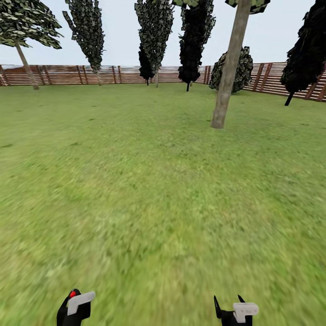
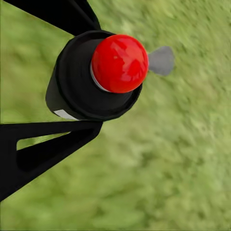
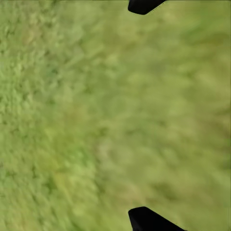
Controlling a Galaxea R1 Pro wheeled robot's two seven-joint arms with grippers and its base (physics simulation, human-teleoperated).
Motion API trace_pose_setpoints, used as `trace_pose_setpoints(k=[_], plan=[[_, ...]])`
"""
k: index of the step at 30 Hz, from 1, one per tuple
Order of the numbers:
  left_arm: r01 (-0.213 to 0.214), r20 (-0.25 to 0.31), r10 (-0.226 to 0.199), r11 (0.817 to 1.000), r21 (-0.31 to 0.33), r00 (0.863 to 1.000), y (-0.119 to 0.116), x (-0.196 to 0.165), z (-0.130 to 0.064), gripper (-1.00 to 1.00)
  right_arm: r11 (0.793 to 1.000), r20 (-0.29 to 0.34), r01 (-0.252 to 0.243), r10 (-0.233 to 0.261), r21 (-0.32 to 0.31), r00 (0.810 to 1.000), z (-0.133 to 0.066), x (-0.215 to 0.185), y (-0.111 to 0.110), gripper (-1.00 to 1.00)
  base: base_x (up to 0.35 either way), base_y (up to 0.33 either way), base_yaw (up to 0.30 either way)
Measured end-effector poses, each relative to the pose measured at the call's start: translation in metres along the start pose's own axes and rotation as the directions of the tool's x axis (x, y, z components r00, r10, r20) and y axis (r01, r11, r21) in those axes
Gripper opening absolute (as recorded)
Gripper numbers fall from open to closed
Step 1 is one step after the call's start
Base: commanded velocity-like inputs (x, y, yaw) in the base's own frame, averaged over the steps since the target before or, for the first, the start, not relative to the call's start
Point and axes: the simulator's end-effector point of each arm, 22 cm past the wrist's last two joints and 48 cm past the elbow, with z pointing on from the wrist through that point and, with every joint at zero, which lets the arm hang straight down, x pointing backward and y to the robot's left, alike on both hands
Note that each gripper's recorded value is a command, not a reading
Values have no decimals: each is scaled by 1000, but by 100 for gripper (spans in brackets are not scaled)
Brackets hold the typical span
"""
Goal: In the garden, pick up the pesticide atomizer on the floor and spray pesticide onto both trees until each tree trunk is fully covered.
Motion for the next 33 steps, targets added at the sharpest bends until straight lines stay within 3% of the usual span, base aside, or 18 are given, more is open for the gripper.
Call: trace_pose_setpoints(k=[13, 16, 20, 33], plan=[[2, -11, -2, 1000, -6, 1000, 2, 4, -1, -100, 1000, 0, 0, 0, 0, 1000, 0, 0, 0, 100, 347, 0, 0], [40, -20, -41, 999, -28, 999, 7, 6, -1, -100, 1000, 0, 0, 0, 0, 1000, 0, 0, 0, 100, 347, 0, 0], [57, -23, -58, 998, -37, 998, 9, 7, -1, -100, 1000, 0, 0, 0, 0, 1000, 0, 0, 0, 100, 346, 0, 0], [57, -25, -58, 998, -40, 998, 13, 8, 0, -100, 1000, 0, 0, 0, 0, 1000, 0, 0, 0, 100, 346, 0, -40]])
